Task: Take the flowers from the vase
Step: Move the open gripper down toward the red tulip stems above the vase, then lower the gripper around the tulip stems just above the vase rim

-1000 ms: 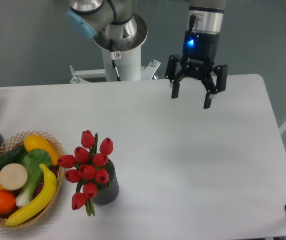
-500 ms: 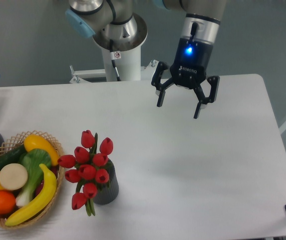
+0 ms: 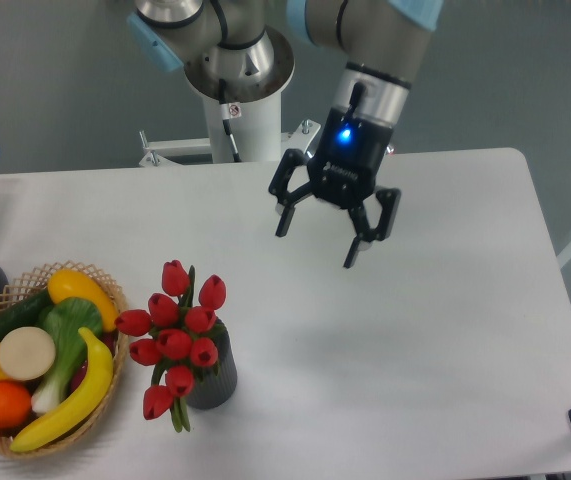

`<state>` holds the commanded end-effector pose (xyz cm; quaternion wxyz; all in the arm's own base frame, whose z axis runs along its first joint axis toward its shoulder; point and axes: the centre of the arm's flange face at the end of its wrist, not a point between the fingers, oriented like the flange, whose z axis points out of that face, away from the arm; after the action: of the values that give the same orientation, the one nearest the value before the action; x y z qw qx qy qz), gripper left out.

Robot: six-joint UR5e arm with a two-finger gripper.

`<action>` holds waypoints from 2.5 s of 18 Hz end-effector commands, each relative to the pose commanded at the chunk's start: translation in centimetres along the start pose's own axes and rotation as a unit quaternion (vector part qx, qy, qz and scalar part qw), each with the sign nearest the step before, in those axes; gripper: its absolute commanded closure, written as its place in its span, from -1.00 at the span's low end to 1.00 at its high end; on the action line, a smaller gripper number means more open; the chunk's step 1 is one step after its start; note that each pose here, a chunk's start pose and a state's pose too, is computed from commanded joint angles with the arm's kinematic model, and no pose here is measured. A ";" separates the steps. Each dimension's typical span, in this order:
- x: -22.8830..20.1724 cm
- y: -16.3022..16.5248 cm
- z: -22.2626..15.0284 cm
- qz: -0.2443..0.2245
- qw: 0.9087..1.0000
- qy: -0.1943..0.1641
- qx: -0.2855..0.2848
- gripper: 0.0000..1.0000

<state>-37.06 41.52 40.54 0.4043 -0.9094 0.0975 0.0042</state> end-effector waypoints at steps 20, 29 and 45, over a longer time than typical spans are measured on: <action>2.8 0.0 8.7 0.025 0.990 0.118 0.074 -1.00; 2.2 -1.2 11.1 0.036 0.988 0.132 0.072 -1.00; 1.8 -1.7 13.8 0.042 0.986 0.146 0.068 -1.00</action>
<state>-33.97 52.47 32.34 0.4457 -0.8659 0.1940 -0.1182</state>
